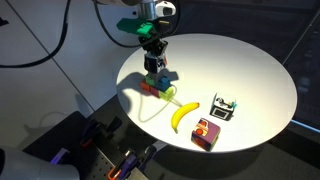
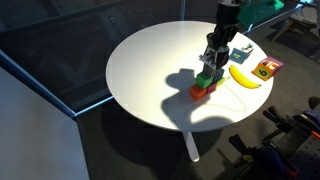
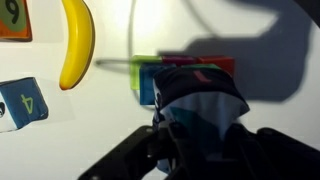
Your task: Pick up the square plush toy on the left and put it on top of the stacked blocks on the left
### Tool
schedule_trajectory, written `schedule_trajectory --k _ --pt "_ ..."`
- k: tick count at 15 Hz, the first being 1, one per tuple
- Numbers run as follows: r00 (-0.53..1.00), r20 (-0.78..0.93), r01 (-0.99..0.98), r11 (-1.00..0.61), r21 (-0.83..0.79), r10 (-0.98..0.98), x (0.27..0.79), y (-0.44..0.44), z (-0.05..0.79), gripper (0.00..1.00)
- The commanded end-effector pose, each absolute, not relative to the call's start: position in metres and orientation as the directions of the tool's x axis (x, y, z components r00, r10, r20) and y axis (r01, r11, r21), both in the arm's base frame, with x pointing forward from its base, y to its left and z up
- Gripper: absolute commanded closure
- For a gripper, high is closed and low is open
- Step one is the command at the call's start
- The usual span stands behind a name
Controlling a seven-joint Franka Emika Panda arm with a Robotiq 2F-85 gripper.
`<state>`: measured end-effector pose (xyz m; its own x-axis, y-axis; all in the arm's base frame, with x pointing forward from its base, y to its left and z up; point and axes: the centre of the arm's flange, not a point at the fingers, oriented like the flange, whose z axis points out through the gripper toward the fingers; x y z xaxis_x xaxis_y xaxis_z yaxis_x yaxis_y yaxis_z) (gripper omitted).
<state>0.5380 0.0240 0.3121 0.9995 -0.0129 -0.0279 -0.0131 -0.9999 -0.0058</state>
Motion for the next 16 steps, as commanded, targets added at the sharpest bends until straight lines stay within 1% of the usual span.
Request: schedule_trajectory --k 1,4,6,16 --pt "1.0 -0.021 -0.017 -1.0 0.01 -0.017 0.543 0.023 0.312 0.38" --pt "0.999 -0.027 -0.017 -1.0 0.01 -0.017 0.543 0.023 0.311 0.13" --pt "0.999 -0.032 -0.017 -1.0 0.01 -0.018 0.544 0.022 0.31 0.01" --pt "1.0 -0.027 -0.009 -1.0 -0.018 -0.009 0.542 0.018 0.325 0.0"
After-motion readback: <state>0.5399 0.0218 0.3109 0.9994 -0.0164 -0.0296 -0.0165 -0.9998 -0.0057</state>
